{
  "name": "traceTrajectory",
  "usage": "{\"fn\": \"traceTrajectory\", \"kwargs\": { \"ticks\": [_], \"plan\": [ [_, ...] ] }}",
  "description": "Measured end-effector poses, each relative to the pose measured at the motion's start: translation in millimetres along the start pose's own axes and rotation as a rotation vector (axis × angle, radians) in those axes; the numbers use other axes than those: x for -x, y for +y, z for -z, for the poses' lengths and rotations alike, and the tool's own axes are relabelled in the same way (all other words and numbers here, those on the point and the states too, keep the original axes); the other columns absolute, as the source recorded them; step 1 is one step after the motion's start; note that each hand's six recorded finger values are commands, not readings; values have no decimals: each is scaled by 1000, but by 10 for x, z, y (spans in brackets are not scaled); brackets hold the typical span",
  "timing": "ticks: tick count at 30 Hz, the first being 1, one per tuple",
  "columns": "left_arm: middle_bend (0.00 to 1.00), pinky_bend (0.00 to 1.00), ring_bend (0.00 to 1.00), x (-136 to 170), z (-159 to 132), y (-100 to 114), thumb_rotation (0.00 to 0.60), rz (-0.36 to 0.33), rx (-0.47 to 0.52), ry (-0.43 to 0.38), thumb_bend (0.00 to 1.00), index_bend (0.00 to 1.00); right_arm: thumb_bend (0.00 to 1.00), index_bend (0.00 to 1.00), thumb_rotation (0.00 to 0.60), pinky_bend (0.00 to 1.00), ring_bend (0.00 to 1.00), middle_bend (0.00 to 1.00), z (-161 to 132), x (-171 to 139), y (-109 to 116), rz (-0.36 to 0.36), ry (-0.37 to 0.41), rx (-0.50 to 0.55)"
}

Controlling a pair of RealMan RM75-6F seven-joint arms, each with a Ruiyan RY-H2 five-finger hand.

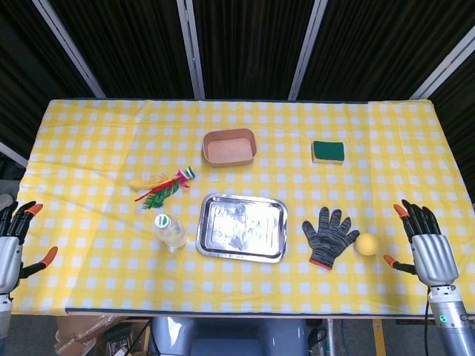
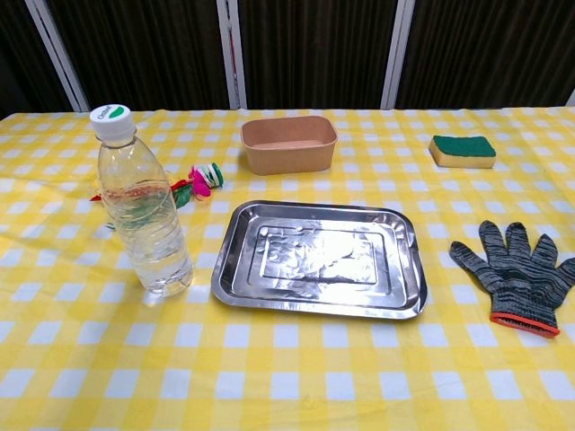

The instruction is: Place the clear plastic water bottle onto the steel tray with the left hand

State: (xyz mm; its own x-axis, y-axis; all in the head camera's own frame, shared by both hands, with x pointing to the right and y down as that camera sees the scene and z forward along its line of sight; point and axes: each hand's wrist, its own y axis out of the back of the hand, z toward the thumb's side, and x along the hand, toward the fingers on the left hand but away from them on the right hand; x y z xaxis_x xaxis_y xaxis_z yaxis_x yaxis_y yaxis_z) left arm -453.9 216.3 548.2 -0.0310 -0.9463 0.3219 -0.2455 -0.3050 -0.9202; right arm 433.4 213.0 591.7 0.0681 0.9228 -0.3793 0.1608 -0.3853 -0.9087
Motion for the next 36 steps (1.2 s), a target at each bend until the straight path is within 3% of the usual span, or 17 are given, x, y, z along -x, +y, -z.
{"fn": "traceTrajectory", "kwargs": {
  "ticks": [29,32,36],
  "plan": [
    [113,0,0,-20,-93,-168,600,58,27,-28,292,140,49,54,600,0,0,0,29,-73,3,-20,-18,-4],
    [112,0,0,-33,-118,-211,600,68,52,-29,281,151,49,54,600,0,0,0,22,-77,6,-21,-18,4],
    [113,0,0,-60,-219,-311,600,95,183,-38,277,151,50,54,600,0,0,0,14,-80,-2,-27,-14,17]
  ]
}}
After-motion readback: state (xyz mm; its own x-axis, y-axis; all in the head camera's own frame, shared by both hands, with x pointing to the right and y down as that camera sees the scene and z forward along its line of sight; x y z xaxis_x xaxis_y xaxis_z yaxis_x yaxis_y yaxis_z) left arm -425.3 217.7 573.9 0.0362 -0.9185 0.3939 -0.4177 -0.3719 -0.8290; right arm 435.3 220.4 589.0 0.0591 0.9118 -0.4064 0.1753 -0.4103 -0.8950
